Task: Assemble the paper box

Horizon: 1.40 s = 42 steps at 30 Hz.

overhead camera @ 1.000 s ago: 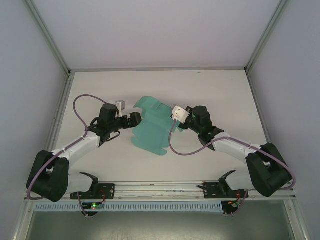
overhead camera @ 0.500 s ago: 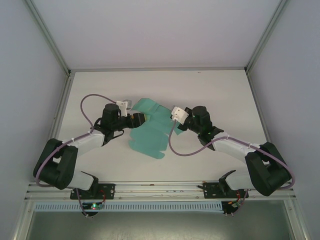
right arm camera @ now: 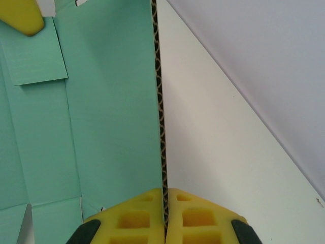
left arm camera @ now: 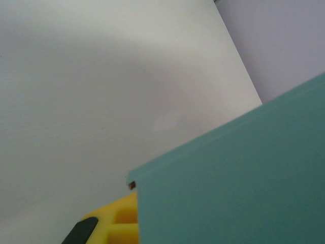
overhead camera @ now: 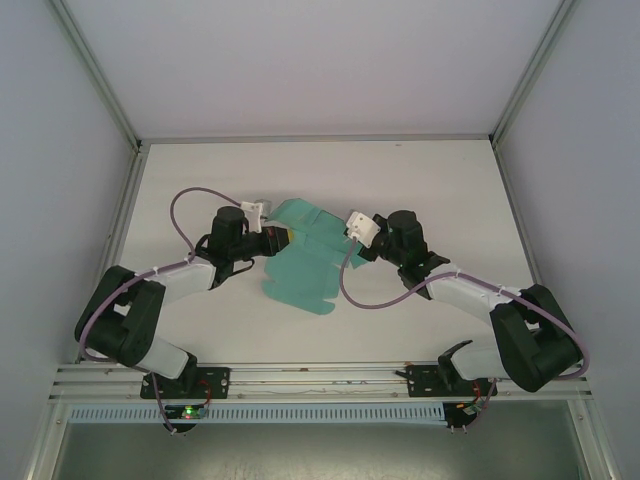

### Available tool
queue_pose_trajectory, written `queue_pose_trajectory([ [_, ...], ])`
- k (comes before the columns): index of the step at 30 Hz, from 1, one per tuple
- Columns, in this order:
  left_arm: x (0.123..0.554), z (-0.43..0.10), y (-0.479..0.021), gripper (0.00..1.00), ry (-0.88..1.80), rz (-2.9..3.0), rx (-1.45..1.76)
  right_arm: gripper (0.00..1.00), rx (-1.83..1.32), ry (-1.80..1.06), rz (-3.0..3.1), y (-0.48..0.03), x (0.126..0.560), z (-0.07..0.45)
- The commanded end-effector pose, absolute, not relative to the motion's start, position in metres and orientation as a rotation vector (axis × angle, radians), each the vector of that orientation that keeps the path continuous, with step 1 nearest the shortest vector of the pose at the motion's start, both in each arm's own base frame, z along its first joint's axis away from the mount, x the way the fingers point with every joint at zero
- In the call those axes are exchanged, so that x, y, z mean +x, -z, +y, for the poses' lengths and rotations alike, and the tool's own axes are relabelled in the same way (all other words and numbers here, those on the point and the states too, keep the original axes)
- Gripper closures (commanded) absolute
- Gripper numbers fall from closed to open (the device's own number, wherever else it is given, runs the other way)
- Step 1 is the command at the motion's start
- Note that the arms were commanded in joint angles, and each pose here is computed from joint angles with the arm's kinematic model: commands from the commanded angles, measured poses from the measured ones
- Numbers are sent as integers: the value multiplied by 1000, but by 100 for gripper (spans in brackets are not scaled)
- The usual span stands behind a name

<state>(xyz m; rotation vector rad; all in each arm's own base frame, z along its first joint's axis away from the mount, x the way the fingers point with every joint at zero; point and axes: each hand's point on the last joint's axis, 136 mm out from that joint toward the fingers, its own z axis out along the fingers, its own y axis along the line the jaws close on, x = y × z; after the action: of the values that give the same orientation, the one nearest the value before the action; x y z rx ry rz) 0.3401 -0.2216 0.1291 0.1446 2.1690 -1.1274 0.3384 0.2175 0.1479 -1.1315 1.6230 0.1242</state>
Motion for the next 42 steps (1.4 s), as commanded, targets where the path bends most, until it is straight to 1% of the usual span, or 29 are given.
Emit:
queue_pose_trajectory([
  [1,342,-218,-136,90,1048,2164,166,100,-1111,-136,1590,-163,341,221],
  [2,342,-216,-137,85,1038,2165,161,100,-1113,-123,1589,-164,342,220],
  [4,340,-215,-139,59,1024,2165,170,100,-1118,-106,1586,-166,342,219],
  [5,340,-212,-140,54,1005,2166,168,100,-1124,-93,1583,-167,342,219],
  [7,338,-206,-141,35,961,2181,160,100,-1133,-62,1582,-169,343,218],
  [8,337,-203,-141,30,935,2192,160,100,-1138,-43,1586,-169,343,217],
  [11,330,-192,-144,0,859,2207,154,100,-1153,4,1587,-169,343,216],
  [15,323,-171,-153,0,738,2217,99,100,-1160,70,1588,-169,347,212],
  [19,312,-153,-175,0,666,2190,56,100,-1213,186,1596,-158,353,211],
  [23,303,-127,-195,0,566,2169,-70,100,-1278,333,1584,-146,361,214],
  [27,303,-100,-203,0,447,2177,-217,100,-1325,461,1515,-139,370,224],
  [30,313,-81,-199,0,371,2207,-331,100,-1377,529,1461,-132,371,233],
  [33,335,-72,-187,0,399,2244,-422,100,-1385,553,1394,-133,371,243],
  [37,367,-85,-169,0,554,2291,-417,100,-1392,585,1350,-136,369,249],
  [42,396,-94,-133,0,574,2381,-392,100,-1387,560,1344,-139,365,251],
])
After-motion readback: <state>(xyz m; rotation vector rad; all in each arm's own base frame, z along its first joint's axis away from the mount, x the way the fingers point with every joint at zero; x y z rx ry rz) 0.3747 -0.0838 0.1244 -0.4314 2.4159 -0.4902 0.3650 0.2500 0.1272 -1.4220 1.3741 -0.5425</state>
